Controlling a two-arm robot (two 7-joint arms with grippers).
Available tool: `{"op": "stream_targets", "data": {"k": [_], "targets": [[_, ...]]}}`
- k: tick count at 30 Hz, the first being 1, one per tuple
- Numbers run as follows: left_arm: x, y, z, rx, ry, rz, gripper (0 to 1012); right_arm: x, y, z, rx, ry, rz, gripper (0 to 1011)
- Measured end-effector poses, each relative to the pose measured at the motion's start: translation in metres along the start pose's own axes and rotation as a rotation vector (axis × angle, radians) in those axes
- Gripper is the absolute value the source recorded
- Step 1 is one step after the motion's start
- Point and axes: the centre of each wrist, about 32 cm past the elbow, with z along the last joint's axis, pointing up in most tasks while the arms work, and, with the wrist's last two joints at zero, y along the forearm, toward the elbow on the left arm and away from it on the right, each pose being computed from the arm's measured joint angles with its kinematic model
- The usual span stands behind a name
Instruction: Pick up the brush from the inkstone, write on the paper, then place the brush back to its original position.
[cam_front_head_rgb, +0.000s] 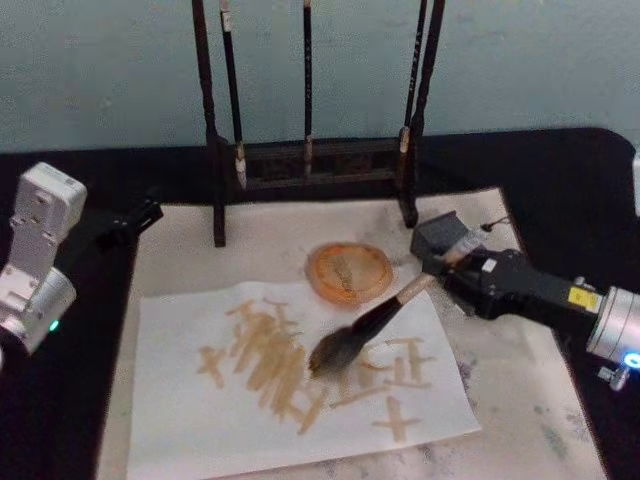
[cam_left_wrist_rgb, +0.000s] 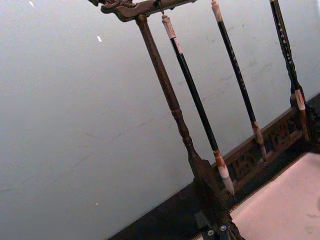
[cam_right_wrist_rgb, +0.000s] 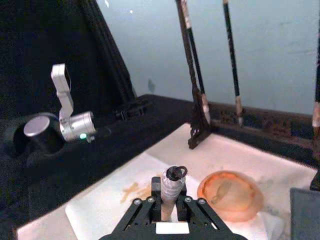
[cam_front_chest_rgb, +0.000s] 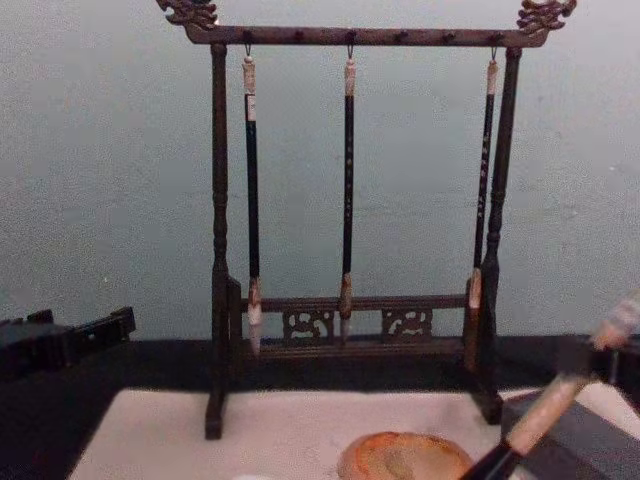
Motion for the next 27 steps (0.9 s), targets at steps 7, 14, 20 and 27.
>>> {"op": "stream_targets", "data": {"k": [7,14,20,27], "targets": [[0.0,0.0,0.0,0.0,0.0,0.0,1002,0.014,0.001,0.011,0.055,0.045,-0.006,163],[0.0,0.0,0.0,0.0,0.0,0.0,1002,0.036,0.008,0.018,0.097,0.112,-0.014,163],[0.0,0.0,0.0,0.0,0.0,0.0,1002,0.051,0.013,0.019,0.105,0.159,-0.03,163],[0.0,0.0,0.0,0.0,0.0,0.0,1002,0.067,0.018,0.017,0.116,0.201,-0.033,163]]}}
